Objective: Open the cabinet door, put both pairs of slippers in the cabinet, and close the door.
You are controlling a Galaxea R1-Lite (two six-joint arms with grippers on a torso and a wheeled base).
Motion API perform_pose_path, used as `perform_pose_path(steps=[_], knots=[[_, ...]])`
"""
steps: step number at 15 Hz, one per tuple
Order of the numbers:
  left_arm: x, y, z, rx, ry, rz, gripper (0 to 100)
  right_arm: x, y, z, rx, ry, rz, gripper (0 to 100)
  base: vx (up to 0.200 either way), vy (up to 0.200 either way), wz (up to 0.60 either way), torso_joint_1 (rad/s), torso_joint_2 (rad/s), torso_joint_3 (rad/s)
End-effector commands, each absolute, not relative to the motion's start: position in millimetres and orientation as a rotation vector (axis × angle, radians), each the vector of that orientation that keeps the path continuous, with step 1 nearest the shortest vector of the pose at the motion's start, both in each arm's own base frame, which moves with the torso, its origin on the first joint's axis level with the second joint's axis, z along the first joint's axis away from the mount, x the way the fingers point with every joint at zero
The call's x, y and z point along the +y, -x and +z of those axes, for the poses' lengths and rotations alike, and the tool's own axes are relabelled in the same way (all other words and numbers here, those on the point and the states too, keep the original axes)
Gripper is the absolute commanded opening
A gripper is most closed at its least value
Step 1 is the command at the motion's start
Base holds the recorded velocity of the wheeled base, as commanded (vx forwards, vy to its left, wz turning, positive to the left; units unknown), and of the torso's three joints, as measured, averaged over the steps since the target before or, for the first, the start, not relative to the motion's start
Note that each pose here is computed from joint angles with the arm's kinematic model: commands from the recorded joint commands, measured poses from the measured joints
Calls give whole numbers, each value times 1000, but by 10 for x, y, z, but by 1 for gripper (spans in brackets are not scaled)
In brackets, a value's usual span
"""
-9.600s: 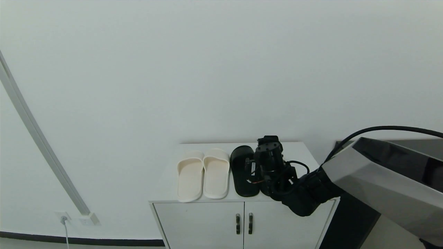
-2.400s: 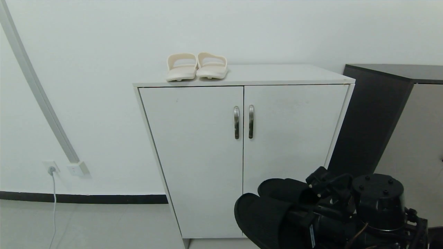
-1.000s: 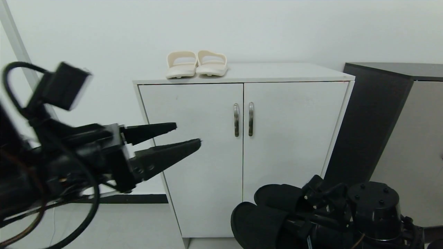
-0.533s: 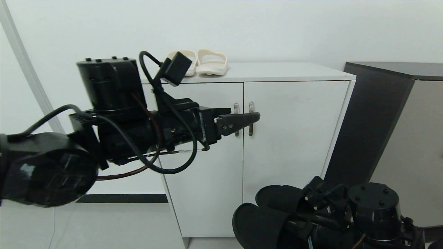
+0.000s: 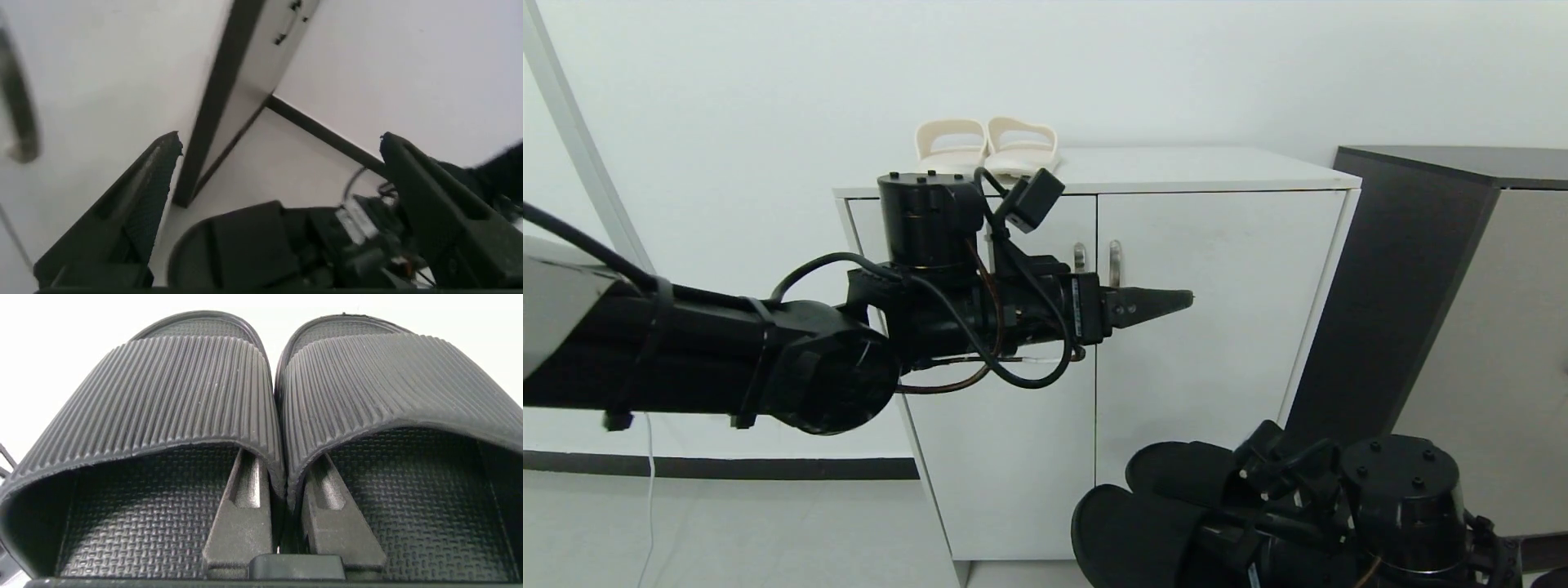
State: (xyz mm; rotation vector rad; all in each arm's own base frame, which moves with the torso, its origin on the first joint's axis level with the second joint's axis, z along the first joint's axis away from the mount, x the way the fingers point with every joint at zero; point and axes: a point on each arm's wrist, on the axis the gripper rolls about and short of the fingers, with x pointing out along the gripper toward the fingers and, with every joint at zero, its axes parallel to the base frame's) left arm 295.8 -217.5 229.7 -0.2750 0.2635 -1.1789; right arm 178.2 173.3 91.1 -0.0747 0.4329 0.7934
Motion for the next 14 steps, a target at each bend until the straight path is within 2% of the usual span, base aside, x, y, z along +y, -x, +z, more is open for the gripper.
perform_pose_path(steps=[1,7,14], knots=[[-2194,-3129,2242,270,278,-1151,100,1735,-1782,898,438,78,794,0,0,0,0,0,0,0],[-2197,-3207,2325,251,279,-1005,100,1737,-1784,891,441,79,792,0,0,0,0,0,0,0],[-2300,-3443,2214,280,272,-941,100,1743,-1785,890,440,80,792,0,0,0,0,0,0,0]])
